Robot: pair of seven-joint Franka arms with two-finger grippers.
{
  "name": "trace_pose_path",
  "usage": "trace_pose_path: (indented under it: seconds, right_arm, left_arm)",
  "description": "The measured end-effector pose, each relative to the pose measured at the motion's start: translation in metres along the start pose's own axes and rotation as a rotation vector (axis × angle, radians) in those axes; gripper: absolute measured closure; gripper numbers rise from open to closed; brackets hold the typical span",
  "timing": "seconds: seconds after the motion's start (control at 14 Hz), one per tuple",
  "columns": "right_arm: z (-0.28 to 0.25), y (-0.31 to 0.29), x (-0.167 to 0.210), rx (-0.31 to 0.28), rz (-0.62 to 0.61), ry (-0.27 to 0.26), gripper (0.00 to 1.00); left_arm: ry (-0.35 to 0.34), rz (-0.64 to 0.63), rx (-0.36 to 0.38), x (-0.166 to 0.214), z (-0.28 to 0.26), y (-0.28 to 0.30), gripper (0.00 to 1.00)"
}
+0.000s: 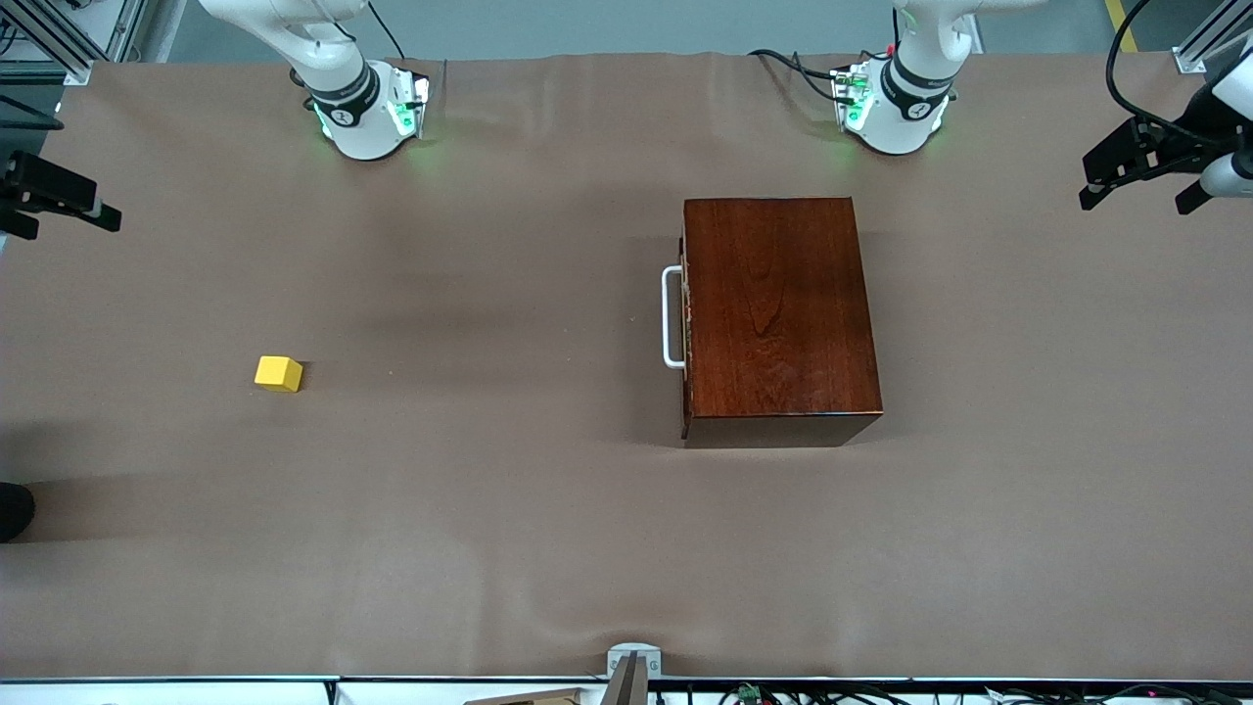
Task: Open drawer, take yellow block, close drawer
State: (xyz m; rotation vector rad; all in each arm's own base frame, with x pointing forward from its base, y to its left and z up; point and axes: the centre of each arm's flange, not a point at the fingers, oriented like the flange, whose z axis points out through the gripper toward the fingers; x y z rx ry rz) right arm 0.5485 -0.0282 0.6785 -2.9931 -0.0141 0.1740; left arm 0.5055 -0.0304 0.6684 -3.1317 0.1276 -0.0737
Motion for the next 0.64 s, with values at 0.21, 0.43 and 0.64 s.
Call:
trace_pose_path:
  seconds: [0.21, 0.43, 0.64]
  right_arm:
    - [0.01, -0.002, -0.01, -0.027, -0.003, 0.02, 0.0]
    - [0.017, -0.004, -0.024, -0.061, -0.008, 0.037, 0.0]
    - [0.018, -0.013, -0.031, -0.09, -0.024, 0.038, 0.0]
  left_arm:
    - [0.013, 0.001, 0.0, 0.003, -0.001, 0.0, 0.0]
    - [0.011, 0.001, 0.0, 0.005, 0.001, 0.0, 0.0]
    - [0.014, 0.001, 0.0, 0.006, 0.0, 0.0, 0.0]
